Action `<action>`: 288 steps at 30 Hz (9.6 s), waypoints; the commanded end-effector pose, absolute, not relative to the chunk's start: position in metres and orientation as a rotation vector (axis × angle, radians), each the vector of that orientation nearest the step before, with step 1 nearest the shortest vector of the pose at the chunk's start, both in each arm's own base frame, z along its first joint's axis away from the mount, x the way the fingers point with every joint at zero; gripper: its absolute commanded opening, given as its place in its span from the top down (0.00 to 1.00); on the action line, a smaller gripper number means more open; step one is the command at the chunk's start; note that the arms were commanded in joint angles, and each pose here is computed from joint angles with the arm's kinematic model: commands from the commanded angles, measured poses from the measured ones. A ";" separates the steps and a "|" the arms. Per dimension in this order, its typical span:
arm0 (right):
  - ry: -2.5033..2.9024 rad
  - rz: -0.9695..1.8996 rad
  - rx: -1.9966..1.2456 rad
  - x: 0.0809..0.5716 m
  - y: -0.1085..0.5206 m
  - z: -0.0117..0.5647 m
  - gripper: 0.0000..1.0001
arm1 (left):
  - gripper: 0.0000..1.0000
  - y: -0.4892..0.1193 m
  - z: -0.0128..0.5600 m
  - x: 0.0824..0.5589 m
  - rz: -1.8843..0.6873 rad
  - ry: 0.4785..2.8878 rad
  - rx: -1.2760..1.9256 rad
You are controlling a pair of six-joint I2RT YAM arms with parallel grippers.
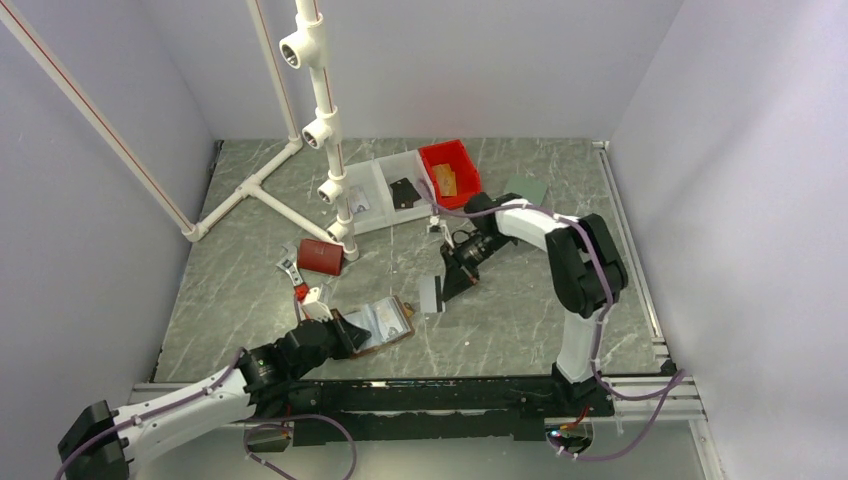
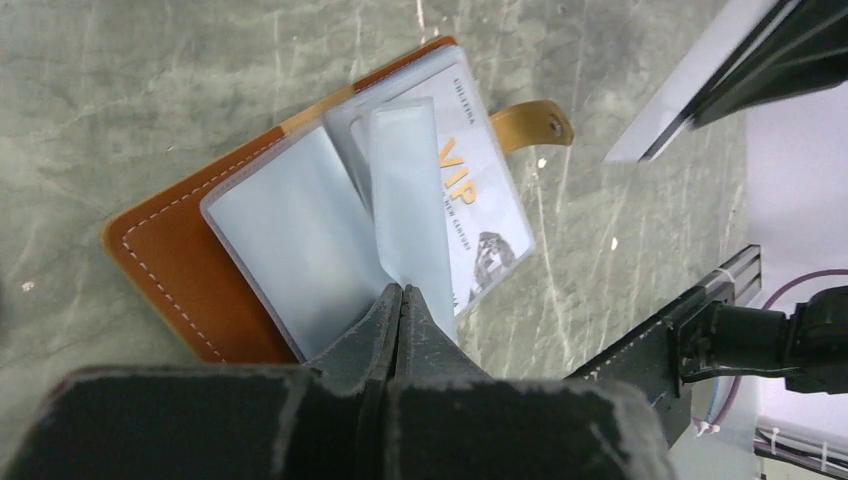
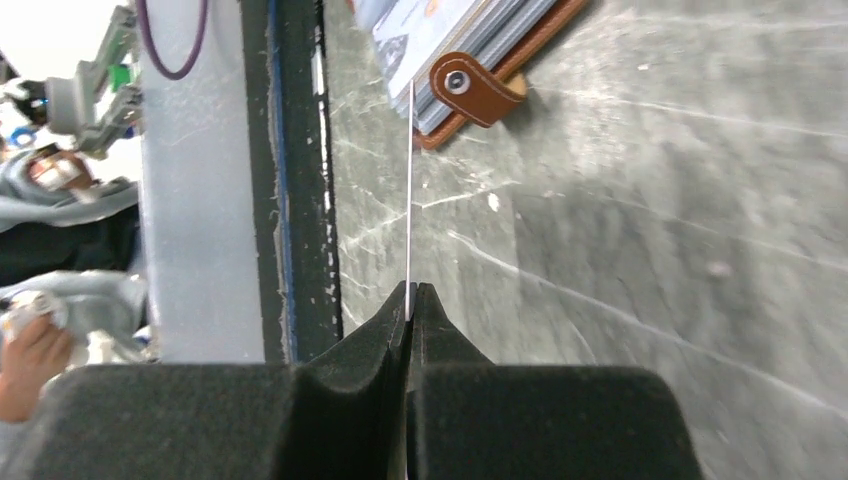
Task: Take the credit cards out of the card holder
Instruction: Place the credit card in the storage box, then remove the credit card from the card holder.
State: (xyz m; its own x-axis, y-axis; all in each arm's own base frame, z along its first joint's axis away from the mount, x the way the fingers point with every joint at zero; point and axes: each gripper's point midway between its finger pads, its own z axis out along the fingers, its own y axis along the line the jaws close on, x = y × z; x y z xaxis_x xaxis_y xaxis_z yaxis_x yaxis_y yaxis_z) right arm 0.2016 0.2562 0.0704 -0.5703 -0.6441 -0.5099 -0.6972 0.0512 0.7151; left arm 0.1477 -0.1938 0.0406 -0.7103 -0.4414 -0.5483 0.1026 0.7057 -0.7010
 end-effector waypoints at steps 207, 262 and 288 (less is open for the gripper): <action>2.202 1.033 -1.196 0.245 0.258 0.085 1.00 | 0.55 -0.334 0.153 0.199 -1.246 2.117 -0.076; 2.312 1.140 -1.253 0.232 0.262 0.068 1.00 | 0.54 -0.318 0.070 0.191 -1.142 2.319 -0.330; 2.387 1.098 -1.300 0.229 0.257 0.052 0.92 | 0.57 -0.329 0.059 0.193 -1.237 2.322 -0.354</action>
